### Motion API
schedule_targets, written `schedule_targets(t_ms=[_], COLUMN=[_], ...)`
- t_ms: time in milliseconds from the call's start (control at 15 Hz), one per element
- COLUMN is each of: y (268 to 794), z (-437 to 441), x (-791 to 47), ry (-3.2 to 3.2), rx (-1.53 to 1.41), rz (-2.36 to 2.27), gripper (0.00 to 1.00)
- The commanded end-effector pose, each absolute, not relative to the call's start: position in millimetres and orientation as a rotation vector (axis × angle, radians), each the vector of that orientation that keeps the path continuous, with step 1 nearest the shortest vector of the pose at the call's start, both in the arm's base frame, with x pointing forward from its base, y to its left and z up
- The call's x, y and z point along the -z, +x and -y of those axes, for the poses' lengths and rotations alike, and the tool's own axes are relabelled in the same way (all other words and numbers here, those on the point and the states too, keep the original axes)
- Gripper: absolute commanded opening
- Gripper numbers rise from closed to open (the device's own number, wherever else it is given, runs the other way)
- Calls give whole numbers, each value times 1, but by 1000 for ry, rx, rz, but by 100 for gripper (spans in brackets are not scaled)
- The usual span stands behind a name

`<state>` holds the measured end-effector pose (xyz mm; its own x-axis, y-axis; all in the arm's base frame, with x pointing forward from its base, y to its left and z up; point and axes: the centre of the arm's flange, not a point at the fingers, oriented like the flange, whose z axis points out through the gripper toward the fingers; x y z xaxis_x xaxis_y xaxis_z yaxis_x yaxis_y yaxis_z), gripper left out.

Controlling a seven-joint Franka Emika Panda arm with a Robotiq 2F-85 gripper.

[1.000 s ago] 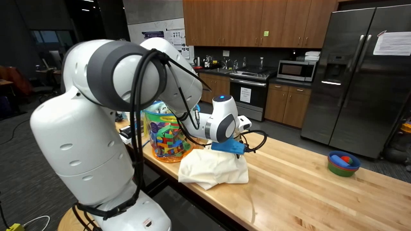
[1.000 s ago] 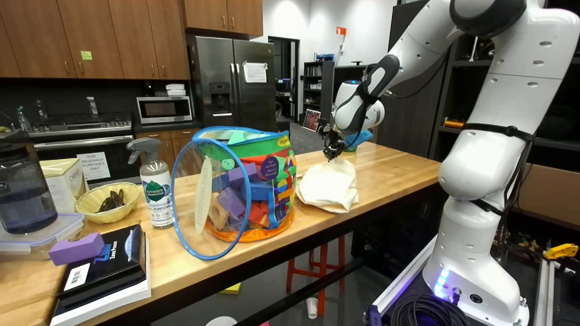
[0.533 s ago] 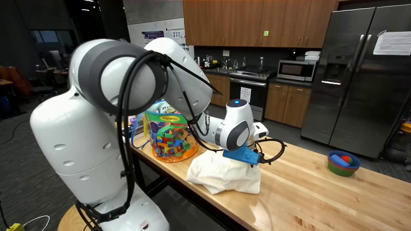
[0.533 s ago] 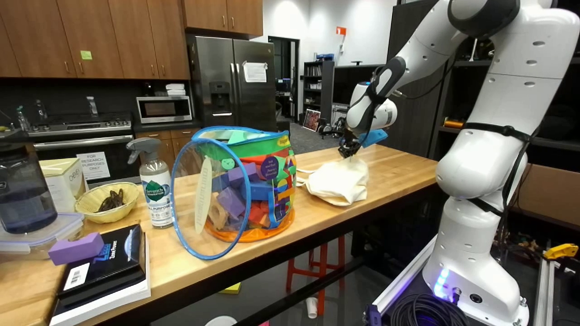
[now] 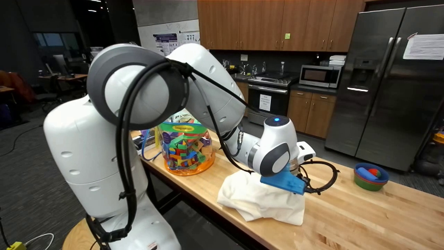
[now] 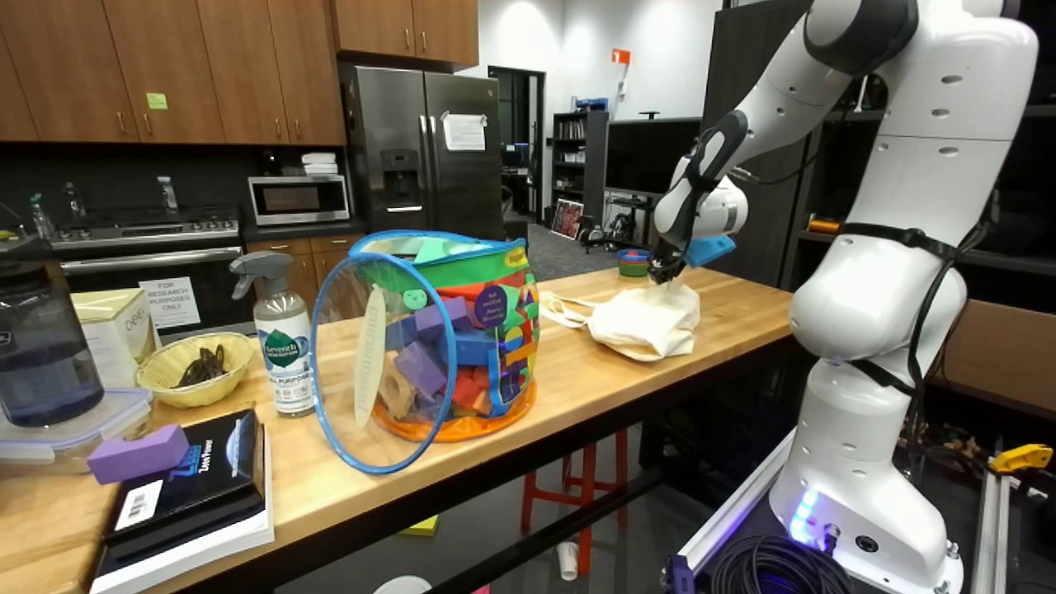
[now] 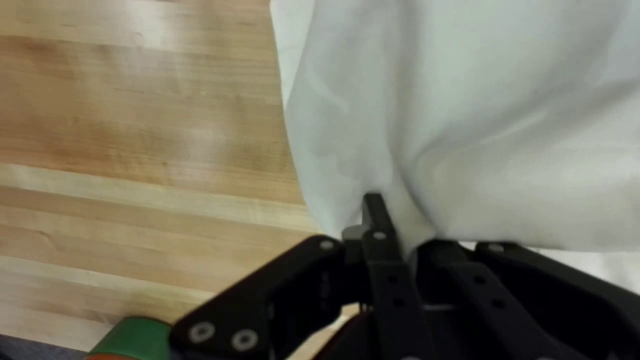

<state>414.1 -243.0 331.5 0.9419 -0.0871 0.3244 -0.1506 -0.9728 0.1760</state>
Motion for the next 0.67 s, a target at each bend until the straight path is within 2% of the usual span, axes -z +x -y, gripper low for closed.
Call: schedule_targets(t_ms=[0, 600], y=[410, 412], z=[282, 350], x=[-327, -316], ry=[2861, 2767], rx=[-467, -456], rz=[217, 333], gripper=[1, 1])
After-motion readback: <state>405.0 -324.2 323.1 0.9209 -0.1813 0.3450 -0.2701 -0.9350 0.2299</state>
